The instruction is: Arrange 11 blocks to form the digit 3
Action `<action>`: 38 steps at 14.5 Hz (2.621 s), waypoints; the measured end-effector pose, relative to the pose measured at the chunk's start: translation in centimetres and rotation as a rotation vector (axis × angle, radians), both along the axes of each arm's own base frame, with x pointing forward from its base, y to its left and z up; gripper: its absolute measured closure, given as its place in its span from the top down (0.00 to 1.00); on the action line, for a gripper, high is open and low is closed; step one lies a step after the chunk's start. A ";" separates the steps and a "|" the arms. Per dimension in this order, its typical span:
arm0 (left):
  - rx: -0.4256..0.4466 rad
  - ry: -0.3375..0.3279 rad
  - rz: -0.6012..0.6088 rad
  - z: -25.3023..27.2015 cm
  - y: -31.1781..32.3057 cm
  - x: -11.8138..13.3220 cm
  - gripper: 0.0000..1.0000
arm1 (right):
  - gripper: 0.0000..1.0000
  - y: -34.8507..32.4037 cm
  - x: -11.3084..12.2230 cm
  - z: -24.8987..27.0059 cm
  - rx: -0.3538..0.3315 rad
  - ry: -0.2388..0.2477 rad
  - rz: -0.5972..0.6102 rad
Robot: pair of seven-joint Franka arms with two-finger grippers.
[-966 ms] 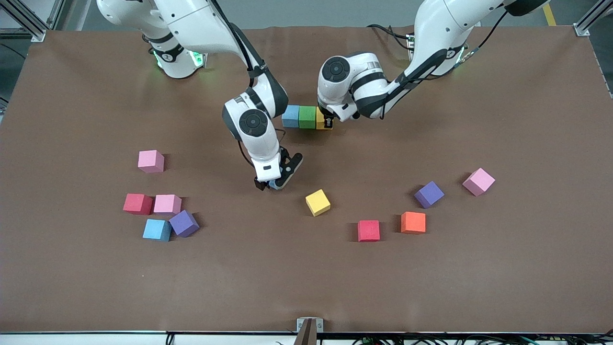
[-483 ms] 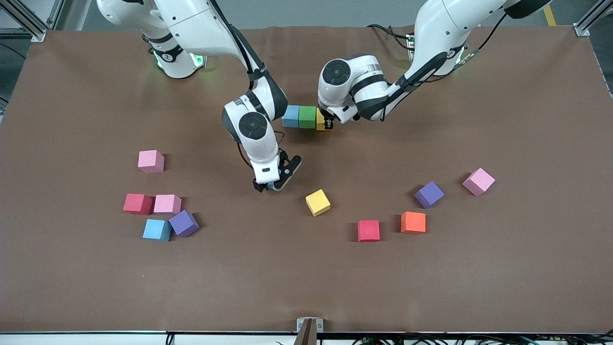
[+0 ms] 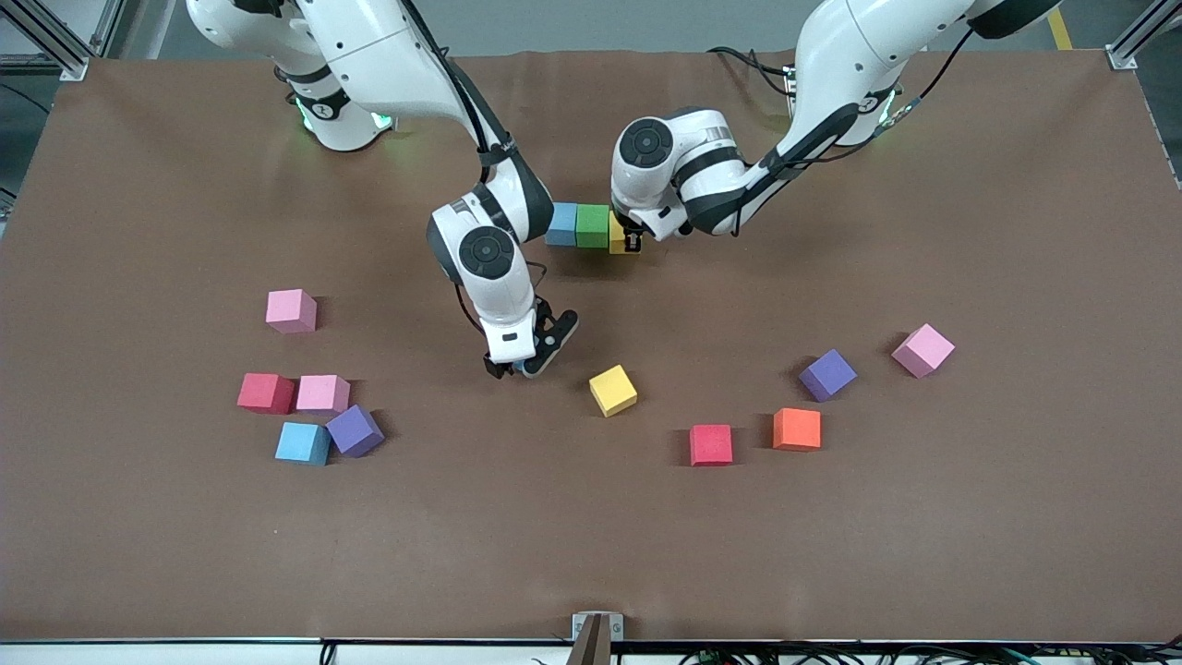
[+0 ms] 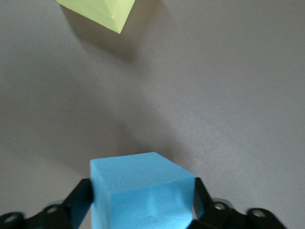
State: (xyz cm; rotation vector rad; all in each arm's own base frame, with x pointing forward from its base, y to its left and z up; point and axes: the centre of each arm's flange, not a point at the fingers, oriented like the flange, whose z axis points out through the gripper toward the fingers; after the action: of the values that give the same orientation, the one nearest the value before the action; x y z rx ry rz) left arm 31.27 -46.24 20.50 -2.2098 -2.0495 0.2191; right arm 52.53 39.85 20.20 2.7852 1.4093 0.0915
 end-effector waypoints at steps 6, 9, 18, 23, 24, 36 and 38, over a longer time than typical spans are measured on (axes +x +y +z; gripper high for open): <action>0.002 -0.007 -0.001 0.0 -0.4 0.1 0.63 | 0.58 0.5 -0.2 0.5 -0.028 0.062 -0.110; 0.009 0.000 -0.003 -0.6 -0.4 -0.1 0.88 | 0.56 0.7 -0.5 0.5 -0.034 0.072 -0.174; 0.033 -0.012 0.005 0.3 -0.2 0.9 1.00 | 0.56 4.1 -4.7 1.6 -0.008 0.104 -0.579; 0.041 -0.022 -0.009 1.1 -0.6 0.5 1.00 | 0.56 3.7 -9.5 0.2 0.023 0.080 -0.688; 0.047 -0.025 -0.014 1.4 -0.6 0.4 1.00 | 0.56 3.7 -10.2 0.2 0.022 0.084 -0.712; 0.049 -0.089 0.071 14.5 4.5 13.5 1.00 | 0.56 5.3 -15.1 0.1 0.009 0.138 -0.822; 0.017 -0.108 0.048 16.0 8.5 18.3 1.00 | 0.56 5.4 -15.3 0.1 0.008 0.139 -0.820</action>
State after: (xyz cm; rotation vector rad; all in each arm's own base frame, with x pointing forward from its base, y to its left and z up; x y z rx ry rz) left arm 49.53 -37.71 36.53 -2.2094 -2.1527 0.0876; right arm 37.27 45.23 20.26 3.1617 0.1846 -0.1121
